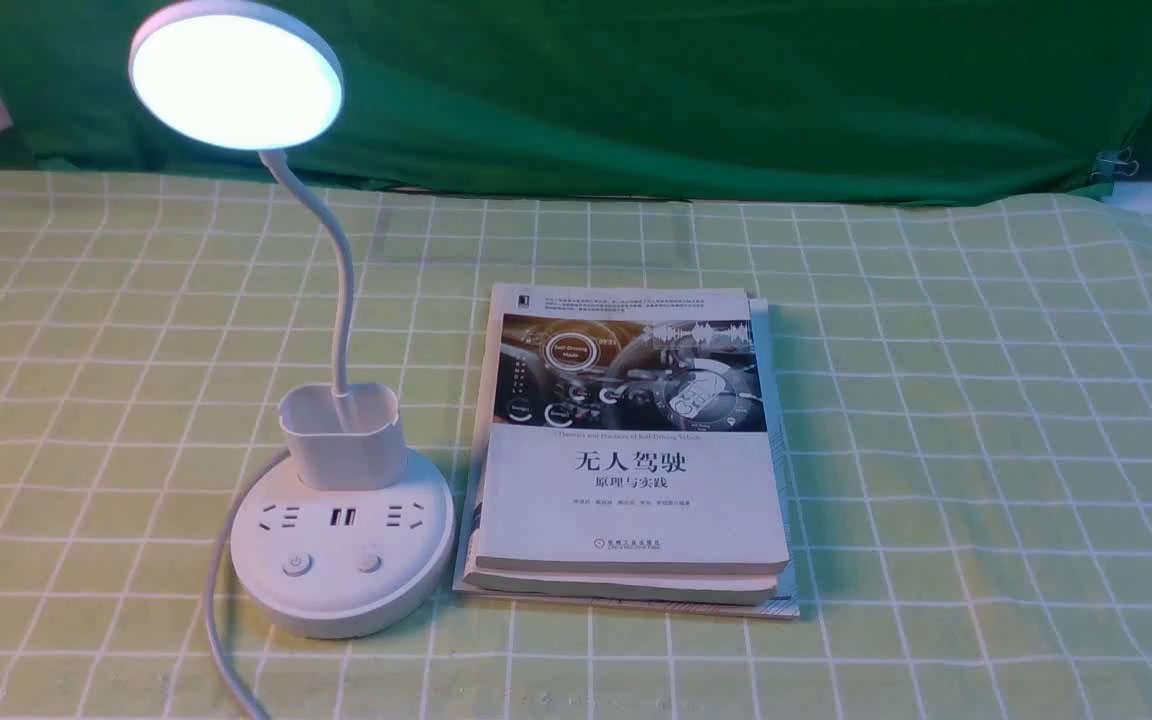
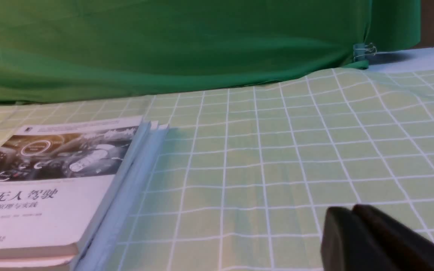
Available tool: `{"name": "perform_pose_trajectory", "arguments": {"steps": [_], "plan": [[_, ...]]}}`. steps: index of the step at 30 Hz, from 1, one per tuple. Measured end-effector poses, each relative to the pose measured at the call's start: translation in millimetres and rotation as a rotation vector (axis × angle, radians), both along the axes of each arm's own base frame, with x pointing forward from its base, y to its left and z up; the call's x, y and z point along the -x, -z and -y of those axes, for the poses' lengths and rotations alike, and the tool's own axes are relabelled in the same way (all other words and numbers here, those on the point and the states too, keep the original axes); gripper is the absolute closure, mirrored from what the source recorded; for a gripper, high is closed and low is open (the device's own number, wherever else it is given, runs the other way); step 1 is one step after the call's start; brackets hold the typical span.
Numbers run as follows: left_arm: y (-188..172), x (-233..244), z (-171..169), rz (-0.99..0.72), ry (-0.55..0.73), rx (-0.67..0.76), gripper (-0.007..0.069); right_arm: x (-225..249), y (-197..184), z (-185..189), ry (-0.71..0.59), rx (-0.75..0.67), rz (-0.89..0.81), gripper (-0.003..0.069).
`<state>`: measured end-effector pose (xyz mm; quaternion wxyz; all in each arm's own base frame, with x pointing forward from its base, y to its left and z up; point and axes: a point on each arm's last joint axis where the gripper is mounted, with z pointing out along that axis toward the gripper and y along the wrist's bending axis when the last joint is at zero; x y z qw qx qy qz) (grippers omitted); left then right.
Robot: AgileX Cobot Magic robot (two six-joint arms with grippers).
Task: Turn off the desk lamp on the green coffee tablecloth by hand.
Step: 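Press the power button on the round power strip under the lamp with the left gripper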
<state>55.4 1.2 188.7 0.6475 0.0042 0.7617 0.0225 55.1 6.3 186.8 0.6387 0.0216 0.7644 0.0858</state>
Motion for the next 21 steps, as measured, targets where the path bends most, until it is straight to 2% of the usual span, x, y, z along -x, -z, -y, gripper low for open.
{"name": "perform_pose_trajectory", "arguments": {"steps": [16,18,19,20,21], "plan": [[-1.9,-0.3,-0.1,0.022,-0.001,0.002,0.062,0.0,0.1,0.0,0.0,-0.001,-0.001,0.063],[-8.0,-1.0,1.0,0.092,-0.008,0.158,0.062,0.0,0.1,0.0,0.0,0.001,-0.001,0.063],[-11.9,-1.2,1.3,0.137,-0.013,0.284,0.062,0.0,0.1,0.0,0.0,0.001,-0.001,0.063],[-12.6,-1.2,1.3,0.145,-0.015,0.316,0.062,0.0,0.1,0.0,0.0,0.001,-0.001,0.063],[-17.1,-1.2,0.8,0.197,-0.024,0.482,0.062,0.0,0.1,0.0,0.0,0.001,-0.001,0.063]]}}
